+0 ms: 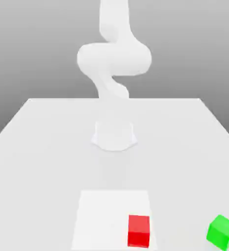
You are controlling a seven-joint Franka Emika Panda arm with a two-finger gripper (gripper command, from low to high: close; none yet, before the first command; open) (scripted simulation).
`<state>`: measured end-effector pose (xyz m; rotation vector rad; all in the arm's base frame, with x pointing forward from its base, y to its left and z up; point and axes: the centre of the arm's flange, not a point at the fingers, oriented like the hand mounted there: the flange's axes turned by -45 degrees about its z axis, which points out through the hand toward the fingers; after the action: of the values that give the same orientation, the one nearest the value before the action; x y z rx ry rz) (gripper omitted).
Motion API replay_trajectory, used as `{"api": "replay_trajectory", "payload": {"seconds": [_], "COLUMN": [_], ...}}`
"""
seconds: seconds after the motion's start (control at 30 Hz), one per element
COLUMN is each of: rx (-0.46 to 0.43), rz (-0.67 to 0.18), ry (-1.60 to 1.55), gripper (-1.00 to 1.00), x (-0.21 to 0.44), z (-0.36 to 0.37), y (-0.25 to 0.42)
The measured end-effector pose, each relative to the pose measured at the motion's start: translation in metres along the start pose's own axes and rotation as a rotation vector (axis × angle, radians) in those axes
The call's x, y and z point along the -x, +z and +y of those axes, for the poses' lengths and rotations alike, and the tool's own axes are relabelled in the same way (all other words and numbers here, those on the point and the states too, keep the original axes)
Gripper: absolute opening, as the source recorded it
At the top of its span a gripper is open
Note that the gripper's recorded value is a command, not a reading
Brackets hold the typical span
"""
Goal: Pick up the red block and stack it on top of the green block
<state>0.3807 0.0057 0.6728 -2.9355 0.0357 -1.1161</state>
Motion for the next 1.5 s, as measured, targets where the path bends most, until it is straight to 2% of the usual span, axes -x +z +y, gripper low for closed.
{"api": "replay_trajectory", "payload": {"seconds": [0.37,0.8,0.97,1.0,1.23,1.4,1.5], "rx": [0.027,0.033,0.034,0.034,0.034,0.031,-0.024], "rz": [-0.324,-0.699,-0.725,-0.726,-0.725,-0.726,-0.73], "ry": [0.026,0.06,0.064,0.064,0.064,0.057,-0.088], "gripper": [0.0,0.0,0.0,-1.0,-1.0,-1.0,-1.0], "x": [0.058,0.228,0.276,0.283,0.283,0.247,0.233], "z": [-0.023,-0.048,-0.049,-0.049,-0.049,-0.053,-0.116], "y": [0.214,0.395,0.444,0.45,0.45,0.41,0.401]}}
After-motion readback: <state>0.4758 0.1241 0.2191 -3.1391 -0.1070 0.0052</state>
